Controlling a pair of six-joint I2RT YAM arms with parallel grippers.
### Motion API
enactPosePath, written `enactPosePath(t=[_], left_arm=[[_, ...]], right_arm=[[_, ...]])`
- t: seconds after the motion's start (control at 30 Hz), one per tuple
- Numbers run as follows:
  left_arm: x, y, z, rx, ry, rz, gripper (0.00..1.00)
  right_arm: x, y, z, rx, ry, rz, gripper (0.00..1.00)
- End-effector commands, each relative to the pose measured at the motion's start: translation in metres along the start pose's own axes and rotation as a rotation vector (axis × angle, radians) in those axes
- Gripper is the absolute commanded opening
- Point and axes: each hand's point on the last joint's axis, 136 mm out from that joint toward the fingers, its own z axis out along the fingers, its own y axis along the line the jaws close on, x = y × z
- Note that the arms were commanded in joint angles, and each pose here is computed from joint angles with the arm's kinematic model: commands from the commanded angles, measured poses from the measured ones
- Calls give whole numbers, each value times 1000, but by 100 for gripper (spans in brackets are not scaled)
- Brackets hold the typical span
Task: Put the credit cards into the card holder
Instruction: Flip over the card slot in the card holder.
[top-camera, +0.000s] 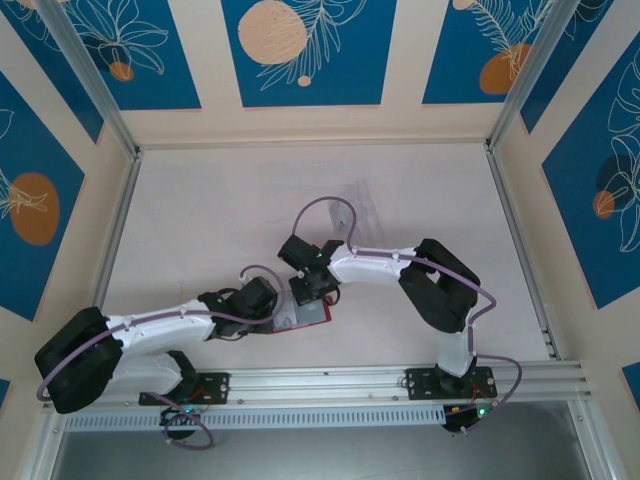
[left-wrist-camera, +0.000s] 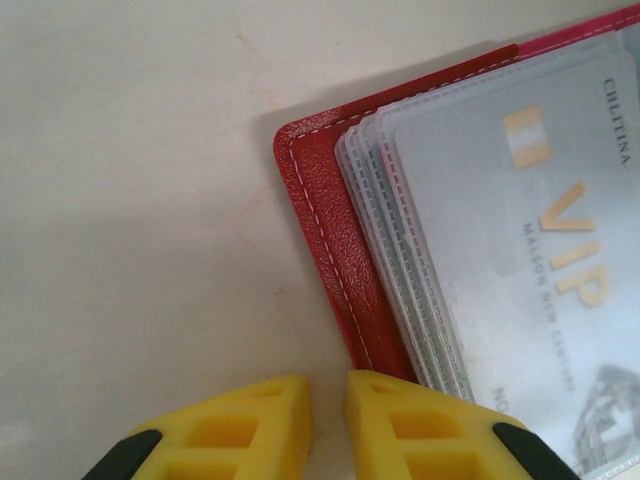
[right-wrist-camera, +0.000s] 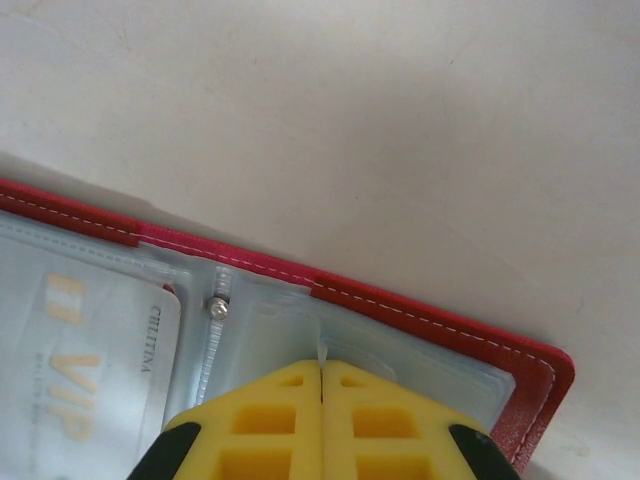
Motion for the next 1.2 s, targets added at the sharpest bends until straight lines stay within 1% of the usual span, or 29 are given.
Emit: enactPosePath(t=[0.0, 0.17, 0.4, 0.57, 0.8, 0.97, 1.07, 1.13, 1.17], left_arm=[[10, -5, 17, 37, 22, 4, 18], [10, -5, 17, 39, 20, 3, 19], [11, -6, 18, 44, 26, 5, 19], [10, -7, 19, 48, 24, 8, 19], [11, -8, 20, 56, 24, 5, 19], [11, -9, 21, 60, 22, 8, 19], [10, -10, 21, 61, 21, 6, 19], [10, -10, 21, 63, 19, 4, 19], [10, -10, 21, 63, 19, 4, 19]], right_arm=[[37, -7, 12, 13, 124, -3, 0], [17, 7, -14, -83, 80, 14, 0], [-1, 20, -29, -185, 68, 73, 0], [-8, 41, -27, -297, 88, 112, 0], [-11, 59, -22, -394, 116, 172, 0], [-11, 82, -20, -517, 136, 191, 0], [-14, 90, -20, -569, 133, 200, 11], [-14, 91, -19, -577, 129, 194, 19], [-15, 91, -20, -581, 127, 188, 20]])
